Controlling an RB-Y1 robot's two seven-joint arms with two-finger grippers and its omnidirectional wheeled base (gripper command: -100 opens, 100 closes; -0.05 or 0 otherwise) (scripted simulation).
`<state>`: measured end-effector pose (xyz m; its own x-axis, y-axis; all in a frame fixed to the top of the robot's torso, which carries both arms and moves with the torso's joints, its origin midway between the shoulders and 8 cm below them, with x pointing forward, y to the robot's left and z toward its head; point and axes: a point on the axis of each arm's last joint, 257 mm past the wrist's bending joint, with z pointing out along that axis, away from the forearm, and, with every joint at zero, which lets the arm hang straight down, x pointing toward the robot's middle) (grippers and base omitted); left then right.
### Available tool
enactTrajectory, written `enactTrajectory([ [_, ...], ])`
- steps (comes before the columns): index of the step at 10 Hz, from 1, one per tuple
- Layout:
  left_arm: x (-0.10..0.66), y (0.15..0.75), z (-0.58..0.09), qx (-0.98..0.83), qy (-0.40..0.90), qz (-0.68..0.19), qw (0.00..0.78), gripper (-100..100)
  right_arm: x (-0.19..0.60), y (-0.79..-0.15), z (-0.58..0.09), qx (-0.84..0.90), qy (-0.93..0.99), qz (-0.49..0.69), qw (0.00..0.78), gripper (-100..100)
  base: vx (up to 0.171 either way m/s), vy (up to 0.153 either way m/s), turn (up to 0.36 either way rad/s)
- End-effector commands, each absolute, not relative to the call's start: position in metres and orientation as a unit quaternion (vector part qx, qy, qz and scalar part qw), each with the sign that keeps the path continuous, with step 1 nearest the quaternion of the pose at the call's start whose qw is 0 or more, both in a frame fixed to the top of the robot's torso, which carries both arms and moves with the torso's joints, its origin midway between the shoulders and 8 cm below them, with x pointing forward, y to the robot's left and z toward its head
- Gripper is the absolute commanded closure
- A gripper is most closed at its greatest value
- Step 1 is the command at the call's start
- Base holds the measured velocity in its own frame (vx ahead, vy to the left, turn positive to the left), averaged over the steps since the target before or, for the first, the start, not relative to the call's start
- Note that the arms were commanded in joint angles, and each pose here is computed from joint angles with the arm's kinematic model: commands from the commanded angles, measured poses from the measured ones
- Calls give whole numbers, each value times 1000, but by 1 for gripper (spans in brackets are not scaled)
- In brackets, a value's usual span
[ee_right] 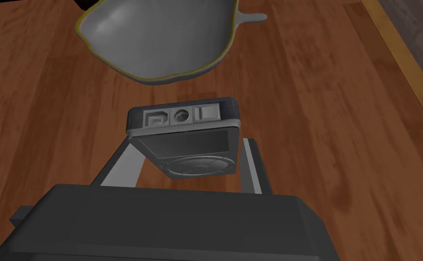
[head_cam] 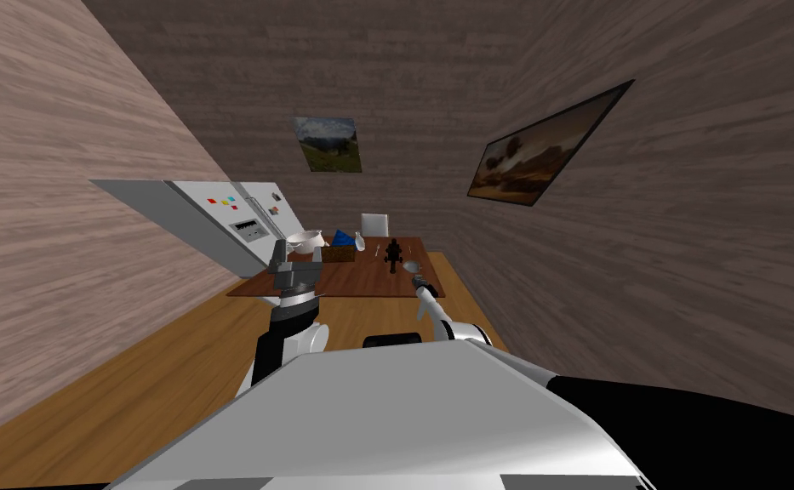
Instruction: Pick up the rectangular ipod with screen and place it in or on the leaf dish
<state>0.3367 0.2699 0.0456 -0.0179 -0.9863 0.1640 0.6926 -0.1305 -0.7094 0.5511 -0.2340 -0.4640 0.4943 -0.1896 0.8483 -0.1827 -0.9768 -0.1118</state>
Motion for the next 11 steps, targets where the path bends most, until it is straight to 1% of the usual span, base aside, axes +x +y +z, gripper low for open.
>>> enactTrajectory([
  [1, 337, 270, 46, -327, 225, -677, 620, 0, 551, -234, -464, -864, 108, -491, 3, 100, 0, 0, 0],
  [2, 337, 270, 46, -327, 225, -677, 620, 0, 551, -234, -464, -864, 108, -491, 4, 100, 0, 0, 0],
  [3, 337, 270, 46, -327, 225, -677, 620, 0, 551, -234, -464, -864, 108, -491, 4, 0, 0, 0, 0],
  [4, 337, 270, 46, -327, 225, -677, 620, 0, 551, -234, -464, -864, 108, -491, 4, 100, 0, 0, 0],
  [5, 337, 270, 46, -327, 225, -677, 620, 0, 551, -234, -464, -864, 108, -491, 4, 0, 0, 0, 0],
  [6, 337, 270, 46, -327, 225, -677, 620, 0, 554, -262, -461, -864, 102, -493, -17, 100, -108, 100, 32],
  [7, 337, 270, 46, -327, 225, -677, 620, 0, 554, -262, -461, -864, 102, -493, -17, 100, -123, 136, -14],
  [9, 337, 270, 46, -327, 225, -677, 620, 0, 560, -296, -452, -860, 96, -499, -41, 100, -68, 132, -17],
  [10, 337, 270, 46, -327, 225, -677, 620, 0, 564, -301, -445, -855, 108, -506, -41, 100, -58, 120, -31],
  [11, 337, 270, 46, -327, 225, -677, 620, 0, 571, -311, -433, -847, 110, -517, -50, 100, -35, 41, -1],
])
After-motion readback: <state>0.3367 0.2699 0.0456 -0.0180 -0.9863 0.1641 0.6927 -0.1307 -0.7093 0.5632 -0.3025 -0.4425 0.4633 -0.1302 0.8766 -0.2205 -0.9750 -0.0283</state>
